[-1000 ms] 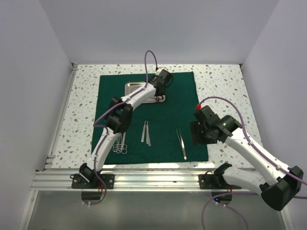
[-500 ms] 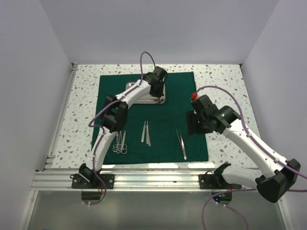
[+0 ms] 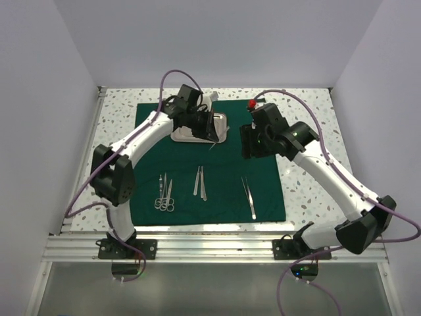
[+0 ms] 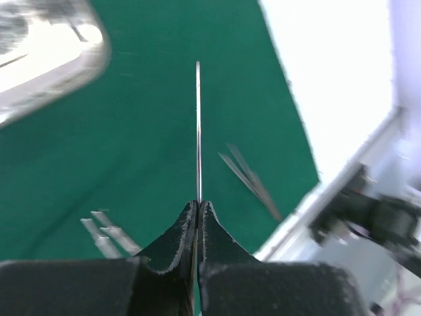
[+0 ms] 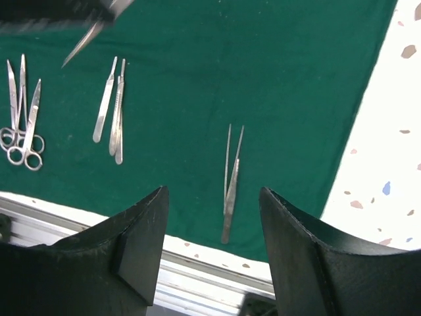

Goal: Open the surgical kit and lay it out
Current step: Place the medical item in the surgical kit.

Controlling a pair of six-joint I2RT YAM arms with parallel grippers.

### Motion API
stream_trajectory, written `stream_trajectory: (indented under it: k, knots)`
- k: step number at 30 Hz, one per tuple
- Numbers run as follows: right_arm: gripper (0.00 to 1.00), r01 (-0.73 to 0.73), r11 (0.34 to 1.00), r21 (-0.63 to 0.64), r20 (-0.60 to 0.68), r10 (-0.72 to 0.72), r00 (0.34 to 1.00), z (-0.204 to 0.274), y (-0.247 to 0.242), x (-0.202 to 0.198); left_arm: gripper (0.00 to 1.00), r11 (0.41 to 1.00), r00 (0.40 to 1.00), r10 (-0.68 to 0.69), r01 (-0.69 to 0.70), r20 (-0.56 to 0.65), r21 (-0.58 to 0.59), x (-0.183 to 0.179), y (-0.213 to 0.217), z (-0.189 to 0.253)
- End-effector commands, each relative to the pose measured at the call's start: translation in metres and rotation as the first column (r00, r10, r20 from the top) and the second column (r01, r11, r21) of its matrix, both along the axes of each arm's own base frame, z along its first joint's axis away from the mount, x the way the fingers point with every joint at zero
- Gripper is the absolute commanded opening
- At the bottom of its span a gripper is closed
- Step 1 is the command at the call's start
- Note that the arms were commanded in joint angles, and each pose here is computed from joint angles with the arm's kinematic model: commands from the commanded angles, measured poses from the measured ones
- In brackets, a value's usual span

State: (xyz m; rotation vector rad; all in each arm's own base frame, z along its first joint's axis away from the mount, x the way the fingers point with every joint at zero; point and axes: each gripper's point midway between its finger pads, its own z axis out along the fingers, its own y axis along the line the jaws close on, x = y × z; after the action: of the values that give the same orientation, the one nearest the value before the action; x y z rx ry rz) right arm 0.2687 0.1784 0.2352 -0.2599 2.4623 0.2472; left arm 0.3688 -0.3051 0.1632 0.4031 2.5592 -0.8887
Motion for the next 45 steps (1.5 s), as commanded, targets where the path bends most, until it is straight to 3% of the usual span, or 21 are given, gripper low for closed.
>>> stream_trajectory:
  k: [1,2,3,5,7,8,10,13,16,22,23,25,26,31,33,34,35,36,37,40,45]
  knots:
    - [0.6,0.071,0.995,0.065,-0.003,-0.071,0.997,-0.004,0.011,0.017,0.0,0.964,0.994,-0.104,0.108,0.032,-0.245,-0.034,-0.023,0.06]
    - [0.59,0.123,0.985,0.118,-0.029,-0.121,0.992,-0.005,0.016,0.018,0.0,0.953,0.994,-0.101,0.089,-0.029,-0.289,-0.047,-0.024,0.06]
    - [0.58,0.139,0.977,0.162,-0.067,-0.13,0.989,-0.01,0.022,0.017,0.0,0.934,0.994,-0.105,0.103,0.014,-0.343,-0.046,-0.03,0.073]
    - [0.56,0.18,0.924,0.337,-0.063,-0.169,0.984,0.005,0.041,0.027,0.0,0.912,0.995,-0.095,0.081,-0.016,-0.402,-0.062,-0.029,0.083]
    - [0.56,0.147,0.851,0.505,-0.028,-0.154,0.988,0.025,0.058,0.033,0.0,0.895,0.996,-0.088,0.088,0.018,-0.437,-0.067,-0.029,0.095]
    - [0.57,0.183,0.806,0.563,-0.054,-0.186,0.981,0.03,0.062,0.035,0.0,0.895,0.997,-0.078,0.06,-0.022,-0.441,-0.072,-0.028,0.088]
    - [0.56,0.194,0.746,0.636,-0.068,-0.197,0.978,0.034,0.064,0.042,0.0,0.878,0.997,-0.078,0.074,0.011,-0.473,-0.079,-0.028,0.1]
    - [0.56,0.226,0.662,0.714,-0.129,-0.192,0.973,0.035,0.072,0.047,0.0,0.858,0.997,-0.076,0.07,0.008,-0.508,-0.089,-0.027,0.106]
    - [0.56,0.232,0.622,0.748,-0.152,-0.179,0.972,0.035,0.079,0.048,0.0,0.852,0.997,-0.078,0.075,0.016,-0.518,-0.091,-0.027,0.11]
    - [0.55,0.254,0.599,0.76,-0.188,-0.172,0.967,0.025,0.085,0.051,0.0,0.836,0.997,-0.079,0.078,0.022,-0.543,-0.095,-0.027,0.118]
    - [0.49,0.255,0.598,0.759,-0.191,-0.171,0.967,0.024,0.085,0.051,0.0,0.835,0.996,-0.081,0.082,0.026,-0.545,-0.095,-0.028,0.119]
    - [0.26,0.262,0.592,0.762,-0.199,-0.171,0.965,0.02,0.087,0.052,0.0,0.837,0.996,-0.082,0.081,0.023,-0.542,-0.095,-0.028,0.118]
    - [0.0,0.265,0.593,0.76,-0.201,-0.173,0.964,0.019,0.086,0.052,0.0,0.84,0.997,-0.08,0.078,0.02,-0.537,-0.095,-0.027,0.115]
    - [0.0,0.278,0.661,0.697,-0.192,-0.202,0.96,0.01,0.074,0.049,0.02,0.869,0.997,-0.058,0.071,0.041,-0.489,-0.087,-0.025,0.108]
    - [0.0,0.284,0.717,0.637,-0.177,-0.223,0.959,0.007,0.063,0.049,0.23,0.922,0.999,-0.037,0.032,-0.006,-0.386,-0.085,-0.016,0.088]
    - [0.0,0.309,0.8,0.514,-0.202,-0.237,0.95,-0.019,0.046,0.041,0.3,0.954,0.996,0.019,0.01,0.093,-0.3,-0.063,-0.007,0.093]
    - [0.0,0.321,0.837,0.443,-0.221,-0.245,0.944,-0.031,0.037,0.036,0.41,0.983,0.998,0.053,-0.047,0.028,-0.179,-0.067,0.011,0.073]
    - [0.0,0.325,0.866,0.379,-0.236,-0.249,0.939,-0.04,0.028,0.031,0.44,0.992,0.995,0.092,-0.089,0.025,-0.092,-0.058,0.023,0.06]
    - [0.0,0.325,0.908,0.266,-0.283,-0.249,0.926,-0.061,0.014,0.015,0.47,0.988,0.984,0.155,-0.156,0.086,0.001,-0.04,0.044,0.058]
    - [0.0,0.309,0.944,0.118,-0.385,-0.243,0.89,-0.104,-0.004,-0.013,0.54,0.947,0.963,0.246,-0.263,0.109,0.184,-0.027,0.091,0.035]
    - [0.0,0.277,0.961,-0.014,-0.477,-0.25,0.843,-0.152,-0.024,-0.051,0.54,0.893,0.936,0.323,-0.351,0.142,0.281,-0.013,0.13,0.026]
